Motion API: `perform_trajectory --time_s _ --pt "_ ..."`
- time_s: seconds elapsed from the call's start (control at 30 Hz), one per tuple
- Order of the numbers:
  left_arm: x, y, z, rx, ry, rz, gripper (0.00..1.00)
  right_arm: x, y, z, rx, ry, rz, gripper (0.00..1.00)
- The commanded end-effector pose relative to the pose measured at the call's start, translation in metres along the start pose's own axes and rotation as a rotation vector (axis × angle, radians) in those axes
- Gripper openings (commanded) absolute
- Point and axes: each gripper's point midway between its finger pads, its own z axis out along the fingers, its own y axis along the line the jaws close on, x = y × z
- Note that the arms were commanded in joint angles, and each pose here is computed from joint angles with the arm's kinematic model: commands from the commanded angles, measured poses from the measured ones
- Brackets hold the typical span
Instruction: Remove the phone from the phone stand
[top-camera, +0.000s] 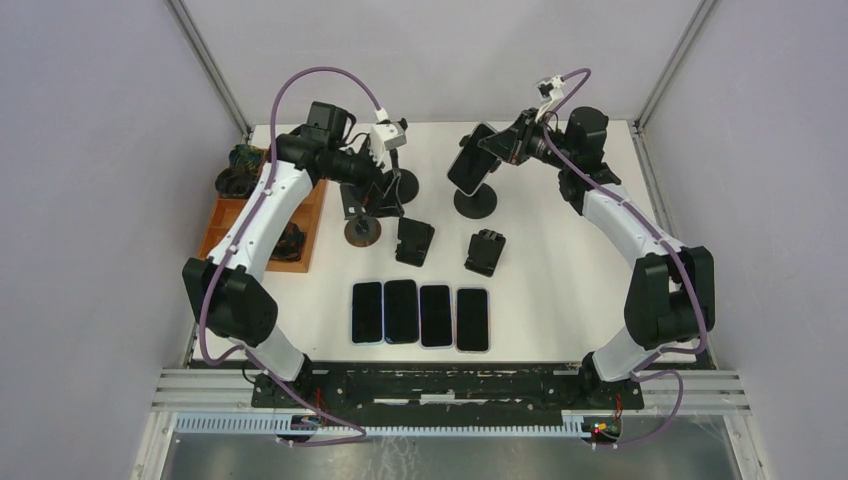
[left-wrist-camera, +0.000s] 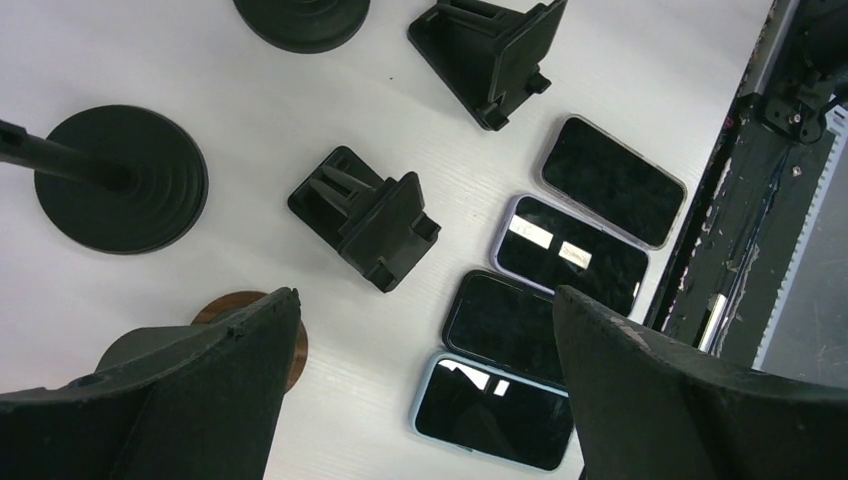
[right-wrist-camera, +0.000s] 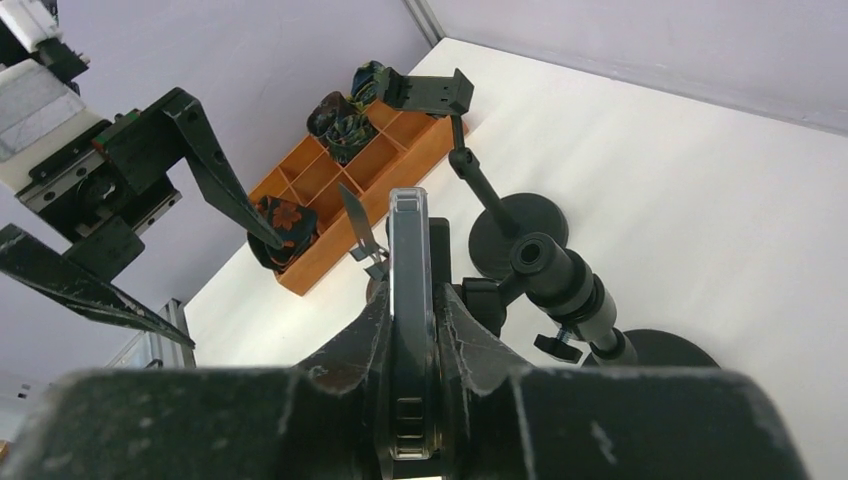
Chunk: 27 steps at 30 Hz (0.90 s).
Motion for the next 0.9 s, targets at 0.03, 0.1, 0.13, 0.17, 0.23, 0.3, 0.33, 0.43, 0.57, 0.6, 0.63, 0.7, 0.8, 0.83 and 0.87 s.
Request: perform_trajectory --time_s 0.03,0.1,0.13,0.17,0.23,0.3,0.33,0.43,0.57,0.6,0.63,0.7,0.8,0.83,0.87 --pt "-0.027 -0.016 -0.011 0.016 -0.082 0.147 1.0 -0.055 0.03 0.002 -0.076 -0.113 -0.03 0.0" --pt "-0.034 -0.02 -0.012 0.03 -0.113 0.171 1.0 -0.068 0.04 0.001 -0.108 -0.135 -0.01 0.0" --pt "-0.036 -0.023 -0.012 0.045 -0.128 0.189 1.0 -0.075 0.046 0.0 -0.126 -0.145 -0.001 0.0" --pt "-0.038 -0.026 -0.013 0.062 -0.143 0.209 1.0 -0.082 0.051 -0.001 -0.141 -0.154 0.013 0.0" --pt "-0.041 -0.035 -0.014 0.106 -0.178 0.256 1.0 -0.097 0.061 -0.006 -0.173 -0.176 0.035 0.0" --pt "-0.045 -0.048 -0.017 0.173 -0.228 0.297 1.0 -0.111 0.074 -0.012 -0.212 -0.198 0.066 0.0" --pt "-0.046 -0.051 -0.018 0.19 -0.242 0.313 1.0 -0.118 0.08 -0.016 -0.232 -0.209 0.074 0.0" --pt "-0.056 -0.059 -0.022 0.228 -0.285 0.334 1.0 -0.133 0.099 -0.026 -0.282 -0.232 0.111 0.0" --pt "-0.073 -0.052 -0.022 0.2 -0.329 0.309 1.0 -0.147 0.129 -0.043 -0.351 -0.268 0.154 0.0" --pt "-0.08 -0.051 -0.024 0.19 -0.352 0.317 1.0 -0.151 0.14 -0.05 -0.385 -0.283 0.165 0.0" --pt "-0.081 -0.052 -0.025 0.188 -0.362 0.307 1.0 -0.152 0.148 -0.056 -0.412 -0.292 0.177 0.0" --pt "-0.09 -0.05 -0.026 0.173 -0.403 0.31 1.0 -0.151 0.163 -0.068 -0.458 -0.303 0.202 0.0" --pt "-0.099 -0.049 -0.027 0.171 -0.437 0.26 1.0 -0.148 0.187 -0.083 -0.515 -0.314 0.228 0.0" --pt "-0.103 -0.049 -0.028 0.171 -0.449 0.256 1.0 -0.146 0.193 -0.086 -0.53 -0.311 0.24 0.0" --pt "-0.105 -0.05 -0.029 0.175 -0.458 0.256 1.0 -0.144 0.199 -0.089 -0.547 -0.307 0.25 0.0"
